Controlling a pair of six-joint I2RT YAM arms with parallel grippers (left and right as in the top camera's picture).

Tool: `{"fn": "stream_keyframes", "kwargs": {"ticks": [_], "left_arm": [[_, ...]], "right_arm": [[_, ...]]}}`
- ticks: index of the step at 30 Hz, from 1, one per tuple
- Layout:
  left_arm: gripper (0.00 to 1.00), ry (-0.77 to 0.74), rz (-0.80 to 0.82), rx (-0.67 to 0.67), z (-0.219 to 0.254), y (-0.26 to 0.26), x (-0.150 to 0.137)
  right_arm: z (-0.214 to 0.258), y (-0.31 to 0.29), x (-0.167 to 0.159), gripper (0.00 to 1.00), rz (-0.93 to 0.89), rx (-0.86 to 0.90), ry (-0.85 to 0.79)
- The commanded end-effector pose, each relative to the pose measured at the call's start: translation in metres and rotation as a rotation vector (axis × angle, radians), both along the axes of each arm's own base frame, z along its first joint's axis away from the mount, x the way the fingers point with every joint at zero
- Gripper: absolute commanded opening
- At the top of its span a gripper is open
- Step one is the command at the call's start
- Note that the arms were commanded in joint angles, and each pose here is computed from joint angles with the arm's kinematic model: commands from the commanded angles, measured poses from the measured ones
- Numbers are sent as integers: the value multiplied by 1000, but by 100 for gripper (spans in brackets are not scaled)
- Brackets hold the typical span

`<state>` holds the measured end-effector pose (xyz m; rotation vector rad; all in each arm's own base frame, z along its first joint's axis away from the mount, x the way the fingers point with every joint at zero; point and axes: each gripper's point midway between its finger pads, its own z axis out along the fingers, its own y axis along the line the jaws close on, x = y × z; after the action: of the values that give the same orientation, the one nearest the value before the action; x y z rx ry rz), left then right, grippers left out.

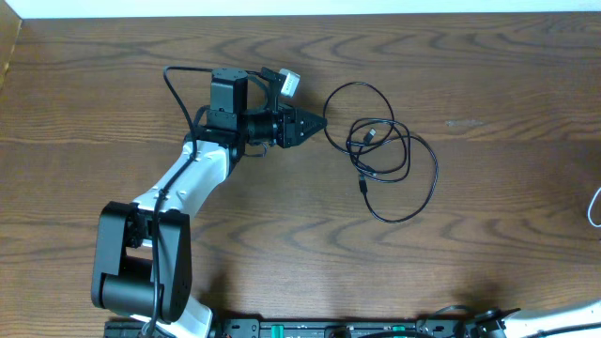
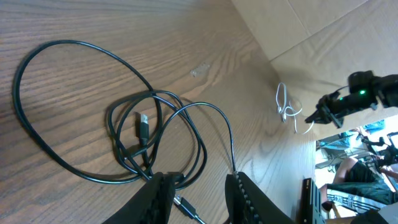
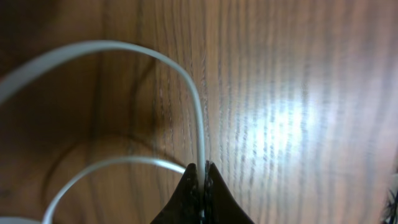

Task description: Untangle cables

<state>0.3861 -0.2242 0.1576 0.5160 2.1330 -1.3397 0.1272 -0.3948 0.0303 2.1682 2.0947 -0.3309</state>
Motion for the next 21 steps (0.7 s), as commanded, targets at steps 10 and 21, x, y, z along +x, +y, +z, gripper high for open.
{"fn": "stream_keyframes", "kwargs": {"ticks": [10, 21], "left_arm": [[34, 8, -26, -14, 3, -8, -6], [35, -3, -33, -16, 5, -11, -7]], "right_arm": [[13, -10, 8, 13, 11, -7, -47], [62, -17, 32, 41, 23, -64, -182]]}}
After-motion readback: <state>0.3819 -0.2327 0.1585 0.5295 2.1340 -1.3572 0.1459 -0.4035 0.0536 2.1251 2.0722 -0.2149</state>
